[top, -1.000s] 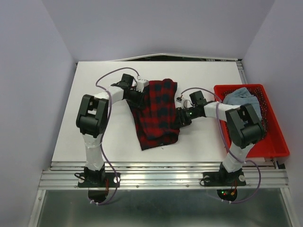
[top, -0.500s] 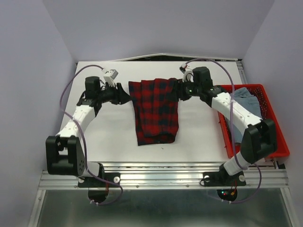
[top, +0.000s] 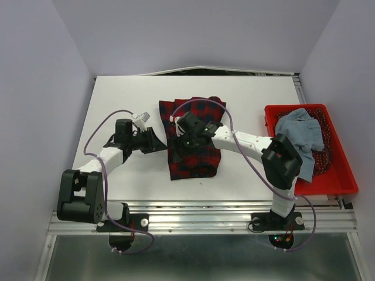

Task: Fold and stack the skirts
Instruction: Fold the skirt

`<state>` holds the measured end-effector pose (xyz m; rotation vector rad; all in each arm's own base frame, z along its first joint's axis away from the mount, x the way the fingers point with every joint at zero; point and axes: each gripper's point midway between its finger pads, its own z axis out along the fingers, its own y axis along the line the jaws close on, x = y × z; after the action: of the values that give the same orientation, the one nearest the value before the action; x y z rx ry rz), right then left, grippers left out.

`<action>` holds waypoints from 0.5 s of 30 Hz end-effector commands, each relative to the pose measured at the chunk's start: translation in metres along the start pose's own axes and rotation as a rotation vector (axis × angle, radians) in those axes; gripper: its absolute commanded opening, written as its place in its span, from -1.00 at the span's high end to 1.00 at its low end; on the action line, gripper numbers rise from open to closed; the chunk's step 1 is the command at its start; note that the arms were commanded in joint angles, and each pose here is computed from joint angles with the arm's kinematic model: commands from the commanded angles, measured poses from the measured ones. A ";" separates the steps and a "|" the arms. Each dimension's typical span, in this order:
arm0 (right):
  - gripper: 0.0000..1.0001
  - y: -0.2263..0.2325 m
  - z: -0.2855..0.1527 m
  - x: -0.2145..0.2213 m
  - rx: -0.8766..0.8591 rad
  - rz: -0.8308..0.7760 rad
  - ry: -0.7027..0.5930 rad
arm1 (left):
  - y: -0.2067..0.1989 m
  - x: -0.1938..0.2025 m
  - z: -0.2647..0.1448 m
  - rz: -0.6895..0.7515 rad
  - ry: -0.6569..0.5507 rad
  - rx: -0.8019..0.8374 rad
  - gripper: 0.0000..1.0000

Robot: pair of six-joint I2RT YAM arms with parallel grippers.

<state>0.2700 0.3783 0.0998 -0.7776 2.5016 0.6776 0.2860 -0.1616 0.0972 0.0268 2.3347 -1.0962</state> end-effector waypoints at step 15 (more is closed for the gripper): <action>-0.21 0.005 0.014 -0.002 0.116 0.024 0.025 | 0.027 0.020 0.049 -0.053 0.101 -0.094 0.69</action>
<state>0.2675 0.3785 0.0782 -0.7490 2.5671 0.5131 0.2831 -0.1752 0.0362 -0.0588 2.5196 -1.0319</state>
